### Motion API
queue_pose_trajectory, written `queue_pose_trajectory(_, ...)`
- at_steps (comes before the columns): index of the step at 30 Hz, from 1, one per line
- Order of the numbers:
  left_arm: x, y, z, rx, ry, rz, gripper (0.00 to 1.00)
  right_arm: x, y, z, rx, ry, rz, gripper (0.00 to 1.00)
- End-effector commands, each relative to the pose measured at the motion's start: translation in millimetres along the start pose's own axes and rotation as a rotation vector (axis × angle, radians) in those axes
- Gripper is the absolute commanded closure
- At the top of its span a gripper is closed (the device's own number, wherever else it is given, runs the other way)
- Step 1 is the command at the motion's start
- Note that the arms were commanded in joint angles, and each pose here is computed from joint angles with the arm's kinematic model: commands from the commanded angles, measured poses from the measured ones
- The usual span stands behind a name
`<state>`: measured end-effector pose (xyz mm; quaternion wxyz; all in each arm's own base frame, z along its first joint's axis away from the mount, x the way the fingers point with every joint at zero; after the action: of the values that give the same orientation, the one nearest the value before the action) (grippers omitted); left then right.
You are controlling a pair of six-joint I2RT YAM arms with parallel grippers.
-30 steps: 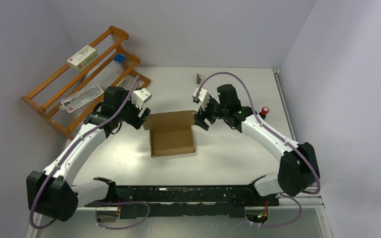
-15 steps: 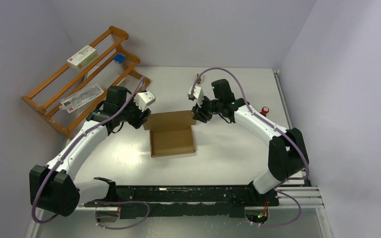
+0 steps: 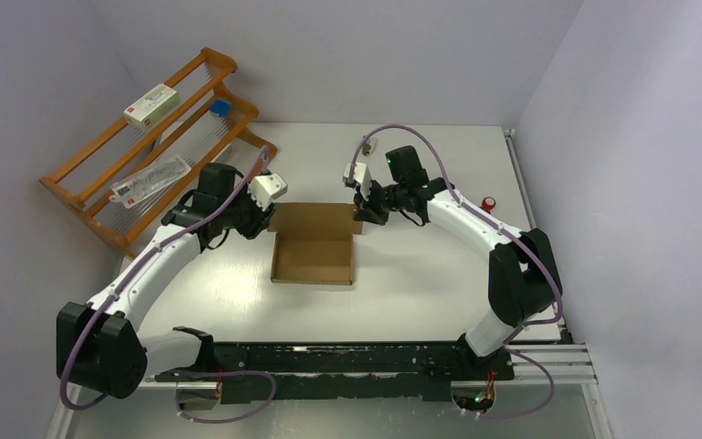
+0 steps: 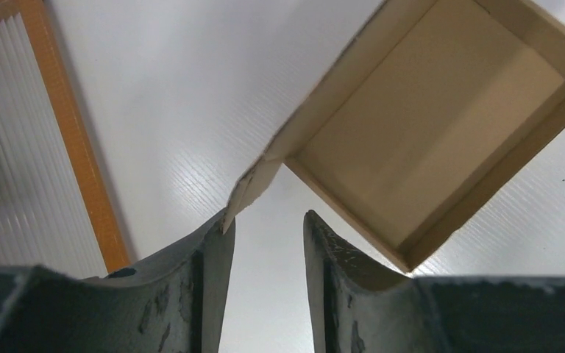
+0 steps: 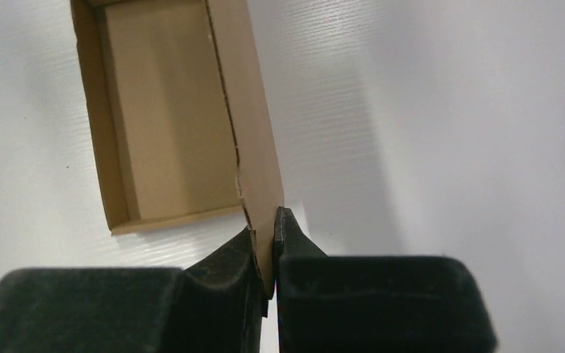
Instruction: Fold the paper box
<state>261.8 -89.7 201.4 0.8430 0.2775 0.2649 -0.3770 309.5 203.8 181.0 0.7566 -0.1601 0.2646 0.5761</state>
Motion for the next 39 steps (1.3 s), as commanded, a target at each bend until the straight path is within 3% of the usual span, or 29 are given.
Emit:
queue_pose_trajectory(1, 5, -3, 2, 0.003, -0.042, -0.047, 0.58, -3, -1, 6, -0.01, -0.011, 0.022, 0.96)
queue_pose_trajectory(5, 4, -1, 2, 0.018, -0.047, -0.033, 0.58, -4, 2, 7, -0.033, -0.015, 0.051, 1.0)
queue_pose_trajectory(12, -7, 13, 1, 0.048, -0.064, 0.083, 0.35, -3, 3, 5, -0.044, 0.002, 0.081, 1.0)
queue_pose_trajectory(15, -5, 11, 2, 0.058, -0.085, 0.054, 0.32, -3, 5, 6, -0.047, -0.002, 0.1, 1.0)
queue_pose_trajectory(18, -2, 12, -4, 0.075, -0.056, 0.059, 0.35, -4, 6, 6, -0.055, -0.009, 0.106, 1.0)
queue_pose_trajectory(24, 2, 1, -3, 0.102, -0.112, -0.047, 0.41, -6, 8, 6, -0.063, -0.02, 0.113, 1.0)
queue_pose_trajectory(30, 3, -4, -4, 0.095, -0.119, -0.086, 0.6, -6, 10, 6, -0.062, -0.023, 0.125, 1.0)
queue_pose_trajectory(39, 0, -7, -7, 0.085, -0.108, -0.085, 0.79, -9, 10, 10, -0.067, -0.031, 0.11, 1.0)
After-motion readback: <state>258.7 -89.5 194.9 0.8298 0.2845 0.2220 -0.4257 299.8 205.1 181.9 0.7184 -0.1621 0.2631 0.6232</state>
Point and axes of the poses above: each gripper's point midway between its finger pads, its own x axis out along the fingers, its own y axis along the line the jaws close on, z = x × y, the point moved 8 cm from there along -x, back along the fingers, and after that the axes turned 8 degrees about x, right-handed, at the moved point
